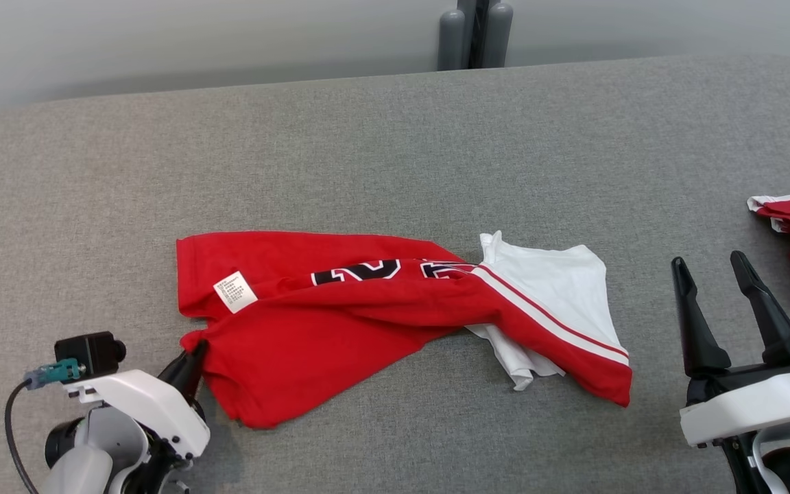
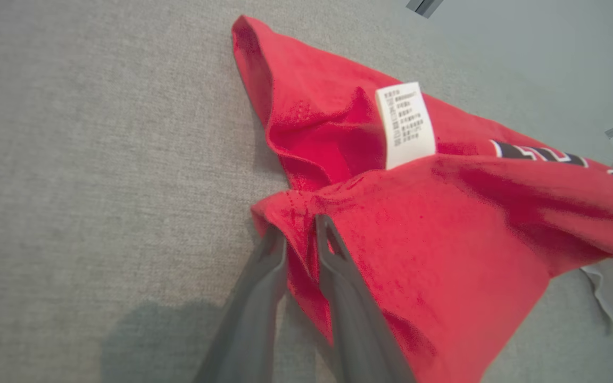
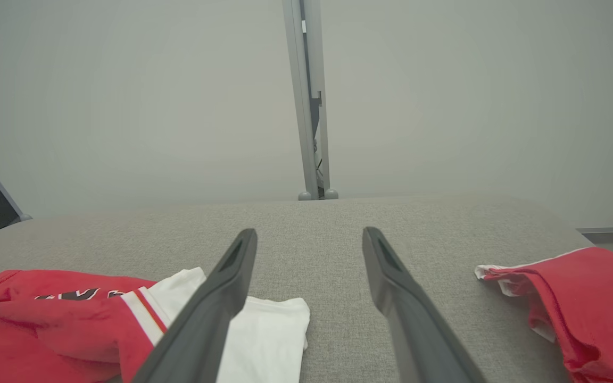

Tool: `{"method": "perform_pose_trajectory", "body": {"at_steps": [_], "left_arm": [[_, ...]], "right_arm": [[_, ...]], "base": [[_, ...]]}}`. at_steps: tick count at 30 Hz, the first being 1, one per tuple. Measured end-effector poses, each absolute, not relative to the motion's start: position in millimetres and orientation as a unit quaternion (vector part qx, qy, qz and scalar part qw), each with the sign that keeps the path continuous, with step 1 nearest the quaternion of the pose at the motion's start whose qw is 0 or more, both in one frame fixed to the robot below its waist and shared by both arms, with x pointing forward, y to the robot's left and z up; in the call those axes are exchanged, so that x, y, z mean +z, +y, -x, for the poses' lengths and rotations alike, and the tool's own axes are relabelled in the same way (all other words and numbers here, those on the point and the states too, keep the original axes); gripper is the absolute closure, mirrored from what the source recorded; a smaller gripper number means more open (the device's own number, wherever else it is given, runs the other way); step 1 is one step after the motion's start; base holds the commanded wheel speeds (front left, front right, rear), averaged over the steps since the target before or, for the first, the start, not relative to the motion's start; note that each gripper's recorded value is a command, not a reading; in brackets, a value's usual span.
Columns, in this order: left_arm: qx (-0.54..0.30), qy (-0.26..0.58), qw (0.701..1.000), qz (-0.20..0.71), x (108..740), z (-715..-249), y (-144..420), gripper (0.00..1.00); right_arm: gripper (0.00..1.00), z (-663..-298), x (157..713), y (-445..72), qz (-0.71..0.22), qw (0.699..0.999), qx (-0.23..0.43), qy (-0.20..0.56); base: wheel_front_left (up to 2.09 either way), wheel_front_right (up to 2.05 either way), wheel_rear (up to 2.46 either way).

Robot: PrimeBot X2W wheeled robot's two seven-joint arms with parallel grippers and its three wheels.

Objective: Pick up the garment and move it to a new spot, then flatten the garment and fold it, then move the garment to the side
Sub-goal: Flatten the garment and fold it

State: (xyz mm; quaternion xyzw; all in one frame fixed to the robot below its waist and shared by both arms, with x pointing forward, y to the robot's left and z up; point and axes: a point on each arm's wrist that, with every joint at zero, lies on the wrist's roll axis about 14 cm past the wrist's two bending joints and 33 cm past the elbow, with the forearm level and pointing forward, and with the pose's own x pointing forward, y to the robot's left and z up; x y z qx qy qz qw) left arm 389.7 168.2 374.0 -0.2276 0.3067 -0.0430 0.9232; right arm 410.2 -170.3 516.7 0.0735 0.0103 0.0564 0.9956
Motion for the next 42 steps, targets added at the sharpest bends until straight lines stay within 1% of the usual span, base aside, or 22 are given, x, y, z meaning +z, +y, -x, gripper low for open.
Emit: {"method": "perform_pose_trajectory", "body": {"at_steps": [2,5,10,12,14,16,18,23,26,29,30,31,32,37,38,41,42], "left_arm": [[-0.045,0.294,0.929,0.221,378.0,-395.9,171.2,1.00],[-0.044,0.250,0.947,0.197,396.0,-412.9,180.5,1.00],[-0.067,0.131,0.979,0.140,457.6,-447.5,185.4,1.00],[-0.082,0.095,0.984,0.123,478.8,-452.1,180.6,1.00],[-0.095,0.084,0.985,0.116,486.0,-447.6,173.0,1.00],[-0.099,0.096,0.984,0.114,478.0,-433.3,167.7,1.00],[-0.096,0.129,0.980,0.117,458.1,-410.8,163.2,1.00],[-0.073,0.220,0.960,0.156,407.0,-354.5,154.5,1.00],[-0.051,0.250,0.950,0.180,388.8,-336.0,156.3,1.00],[-0.037,0.259,0.946,0.189,379.4,-329.5,161.4,1.00],[-0.035,0.261,0.946,0.190,377.7,-328.6,162.2,0.96],[-0.032,0.261,0.945,0.193,376.6,-328.4,162.7,0.58],[-0.030,0.256,0.946,0.197,377.8,-330.3,163.0,0.00],[0.007,0.192,0.960,0.204,400.0,-346.5,178.5,0.00],[0.007,0.192,0.960,0.204,400.0,-346.5,178.5,0.00],[0.036,0.154,0.970,0.187,417.5,-353.9,194.8,0.00],[0.046,0.129,0.974,0.181,428.5,-357.7,199.9,0.00]], "right_arm": [[0.00,-410.3,516.0,-172.3,-0.075,0.996,0.053,0.011],[0.00,-410.1,516.1,-174.0,-0.077,0.996,0.051,0.010],[0.00,-412.2,520.0,-174.7,-0.078,0.996,0.050,0.002],[0.00,-413.5,521.8,-173.5,-0.078,0.996,0.052,-0.001],[0.00,-413.8,522.7,-172.6,-0.079,0.995,0.053,-0.002],[0.00,-413.9,523.0,-172.9,-0.082,0.995,0.053,-0.003],[0.00,-414.1,521.5,-173.1,-0.084,0.995,0.052,-0.001],[0.00,-418.4,517.7,-169.1,-0.091,0.994,0.056,0.003],[0.00,-422.1,514.7,-164.8,-0.094,0.994,0.060,0.008],[0.00,-425.6,513.0,-161.5,-0.095,0.993,0.064,0.010],[0.00,-426.4,512.8,-160.3,-0.096,0.993,0.066,0.011],[0.00,-426.9,513.1,-159.3,-0.097,0.993,0.067,0.010],[0.00,-427.0,513.8,-159.0,-0.097,0.993,0.067,0.010],[0.00,-424.0,521.0,-161.2,-0.094,0.993,0.065,0.001],[0.00,-424.0,521.0,-161.2,-0.094,0.993,0.065,0.001],[0.00,-419.9,523.9,-166.9,-0.072,0.996,0.059,0.000],[0.00,-418.3,525.4,-169.2,-0.062,0.996,0.057,-0.001]], "base": [[0.00,0.00,0.00],[0.00,0.00,0.00],[0.00,0.00,0.00],[0.00,0.00,0.00],[0.00,0.00,0.00],[0.00,0.00,0.00],[0.00,0.00,0.00],[0.00,0.00,0.00],[0.00,0.00,0.00],[0.00,0.00,0.00],[0.00,0.00,0.00],[0.00,0.00,0.00],[0.00,0.00,0.00],[0.00,0.00,0.00],[0.00,0.00,0.00],[0.00,0.00,0.00],[0.00,0.00,0.00]]}}
